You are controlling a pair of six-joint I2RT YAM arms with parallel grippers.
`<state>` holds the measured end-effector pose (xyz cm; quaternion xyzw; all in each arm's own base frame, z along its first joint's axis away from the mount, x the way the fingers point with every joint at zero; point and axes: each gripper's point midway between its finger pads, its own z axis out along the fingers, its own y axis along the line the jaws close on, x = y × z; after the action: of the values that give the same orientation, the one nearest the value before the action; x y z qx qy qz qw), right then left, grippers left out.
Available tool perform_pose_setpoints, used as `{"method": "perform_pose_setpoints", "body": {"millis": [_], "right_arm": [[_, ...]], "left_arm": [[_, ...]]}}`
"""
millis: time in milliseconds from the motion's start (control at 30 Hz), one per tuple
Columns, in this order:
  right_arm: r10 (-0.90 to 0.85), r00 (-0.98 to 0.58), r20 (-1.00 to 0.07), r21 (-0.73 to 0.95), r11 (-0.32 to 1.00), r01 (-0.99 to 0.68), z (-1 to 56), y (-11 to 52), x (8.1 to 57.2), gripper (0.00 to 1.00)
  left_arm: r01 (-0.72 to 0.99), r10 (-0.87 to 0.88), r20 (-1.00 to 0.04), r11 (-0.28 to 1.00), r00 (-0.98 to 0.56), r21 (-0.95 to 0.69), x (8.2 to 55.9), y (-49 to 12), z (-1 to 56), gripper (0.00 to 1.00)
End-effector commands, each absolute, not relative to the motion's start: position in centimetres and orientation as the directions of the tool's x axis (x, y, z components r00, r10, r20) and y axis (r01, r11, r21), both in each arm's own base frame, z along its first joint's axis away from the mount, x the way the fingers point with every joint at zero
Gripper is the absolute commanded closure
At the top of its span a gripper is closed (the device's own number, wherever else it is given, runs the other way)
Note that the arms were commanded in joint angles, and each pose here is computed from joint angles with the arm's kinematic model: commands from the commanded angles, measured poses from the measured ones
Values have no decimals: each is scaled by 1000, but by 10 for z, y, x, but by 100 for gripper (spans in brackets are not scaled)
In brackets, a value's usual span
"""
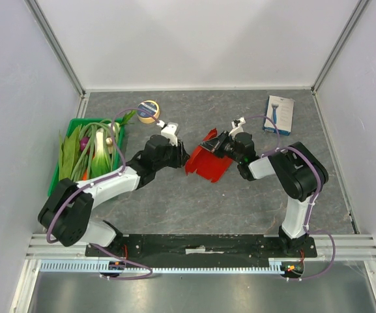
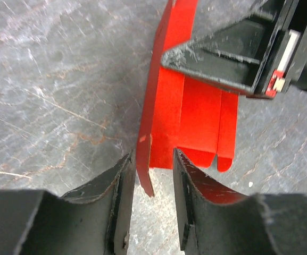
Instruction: Fold the paper box
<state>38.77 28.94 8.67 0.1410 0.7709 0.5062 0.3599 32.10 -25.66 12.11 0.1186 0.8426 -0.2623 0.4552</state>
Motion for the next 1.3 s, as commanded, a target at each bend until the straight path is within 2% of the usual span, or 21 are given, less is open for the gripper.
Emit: {"method": "perform_pose_setpoints", "body": {"millis": [0, 200, 467, 633, 833, 900, 933, 1067, 1200, 1267], "right_arm": [[529, -749, -399, 844, 532, -74, 44, 281, 371, 97], [537, -747, -392, 848, 526, -67, 43, 280, 370, 97], [547, -744, -384, 856, 513, -65, 44, 280, 370, 98], [555, -748, -364, 866, 497, -52, 40, 281, 367, 98], [559, -743, -368, 866, 497, -55, 40, 279, 364, 98], [563, -738, -372, 866, 496, -58, 40, 277, 364, 98], [561, -738, -374, 865, 499, -58, 39, 277, 362, 98], [554, -742, -377, 864, 498, -68, 38, 277, 361, 98], [550, -744, -379, 865, 497, -74, 39, 277, 360, 98], [550, -743, -381, 864, 498, -74, 39, 277, 361, 98]], "left_arm": [[476, 44, -837, 838, -545, -266, 317, -263, 115, 61], [464, 70, -833, 855, -549, -233, 318, -265, 106, 66], [440, 65, -838, 871, -542, -217, 328, -270, 98, 65], [437, 30, -843, 865, -537, -246, 336, -285, 100, 60], [412, 19, -853, 881, -521, -231, 339, -283, 99, 62], [406, 9, -847, 880, -531, -245, 330, -276, 95, 59], [420, 2, -849, 870, -528, -259, 324, -276, 97, 53], [448, -52, -872, 842, -487, -300, 301, -261, 118, 47], [358, -99, -854, 878, -511, -316, 294, -228, 111, 47], [318, -117, -837, 890, -534, -327, 294, -217, 104, 53]]}}
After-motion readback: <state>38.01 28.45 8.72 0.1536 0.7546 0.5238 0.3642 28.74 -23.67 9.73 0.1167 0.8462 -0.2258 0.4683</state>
